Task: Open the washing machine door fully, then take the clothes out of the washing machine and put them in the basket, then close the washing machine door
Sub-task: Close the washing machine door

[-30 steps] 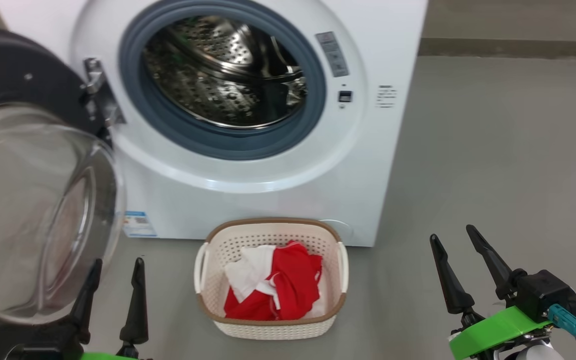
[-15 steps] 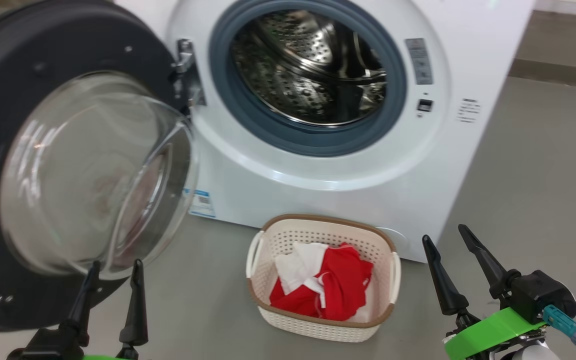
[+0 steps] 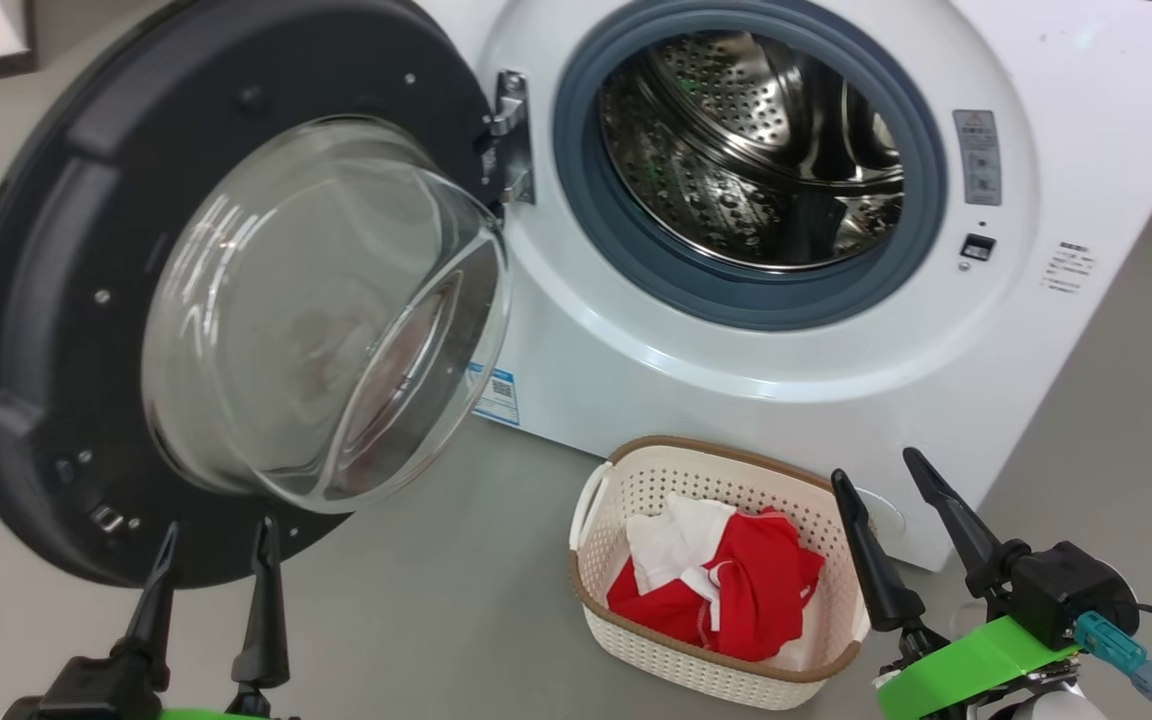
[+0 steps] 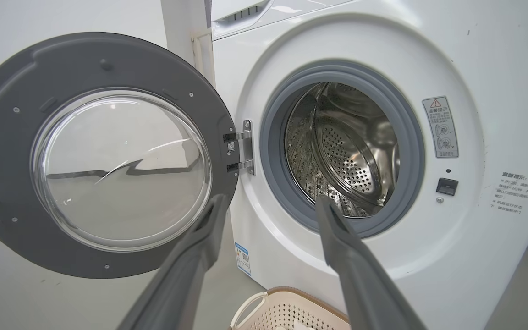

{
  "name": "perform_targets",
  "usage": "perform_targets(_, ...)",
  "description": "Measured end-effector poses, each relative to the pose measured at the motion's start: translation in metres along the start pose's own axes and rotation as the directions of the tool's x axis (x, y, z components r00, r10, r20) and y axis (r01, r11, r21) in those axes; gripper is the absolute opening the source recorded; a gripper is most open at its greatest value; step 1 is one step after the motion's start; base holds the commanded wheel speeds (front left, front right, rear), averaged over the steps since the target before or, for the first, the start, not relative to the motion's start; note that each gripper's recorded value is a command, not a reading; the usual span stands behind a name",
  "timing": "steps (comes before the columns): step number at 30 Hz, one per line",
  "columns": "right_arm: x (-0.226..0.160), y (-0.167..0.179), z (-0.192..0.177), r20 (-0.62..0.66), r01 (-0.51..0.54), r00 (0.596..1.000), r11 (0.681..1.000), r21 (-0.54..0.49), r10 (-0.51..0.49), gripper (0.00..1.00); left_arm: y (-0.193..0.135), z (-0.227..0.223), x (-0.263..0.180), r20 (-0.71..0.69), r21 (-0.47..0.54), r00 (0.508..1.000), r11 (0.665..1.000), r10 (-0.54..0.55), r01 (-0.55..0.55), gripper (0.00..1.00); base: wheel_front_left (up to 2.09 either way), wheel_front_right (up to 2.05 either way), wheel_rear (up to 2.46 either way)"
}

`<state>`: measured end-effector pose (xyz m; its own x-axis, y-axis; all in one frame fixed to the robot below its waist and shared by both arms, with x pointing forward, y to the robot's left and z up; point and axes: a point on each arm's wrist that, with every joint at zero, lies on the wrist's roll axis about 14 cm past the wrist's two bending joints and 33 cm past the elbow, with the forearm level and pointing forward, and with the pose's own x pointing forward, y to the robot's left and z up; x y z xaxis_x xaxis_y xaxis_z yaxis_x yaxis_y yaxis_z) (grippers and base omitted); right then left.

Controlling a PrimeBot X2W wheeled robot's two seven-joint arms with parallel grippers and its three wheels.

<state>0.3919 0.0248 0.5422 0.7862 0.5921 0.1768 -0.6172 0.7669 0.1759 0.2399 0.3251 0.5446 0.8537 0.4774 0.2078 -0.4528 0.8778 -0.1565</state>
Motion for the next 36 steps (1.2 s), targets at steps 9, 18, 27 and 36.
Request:
perform_targets(9,0.004,0.012,-0.006,-0.015,-0.04,0.999,0.999,0.006,0.04,1.0,0.012,0.0,-0.009,-0.004,0.014,0.999,0.999,0.043,-0.043,1.0,0.0,0.0,0.0)
perform_targets(18,0.004,0.015,-0.009,-0.027,-0.05,0.998,0.999,0.012,0.05,1.0,0.013,0.003,-0.008,0.006,0.016,0.999,0.998,0.054,-0.054,1.0,0.0,0.0,0.0)
perform_targets(27,0.002,0.017,-0.01,-0.032,-0.055,0.998,0.998,0.008,0.055,1.0,0.021,0.053,0.001,0.161,0.129,0.984,0.987,0.076,-0.098,0.0,0.0,0.0,0.0)
perform_targets(36,0.001,0.013,-0.01,-0.031,-0.043,0.999,0.999,0.008,0.043,1.0,0.064,0.149,0.038,0.434,0.099,0.881,0.962,0.187,-0.253,0.0,0.0,0.0,0.0)
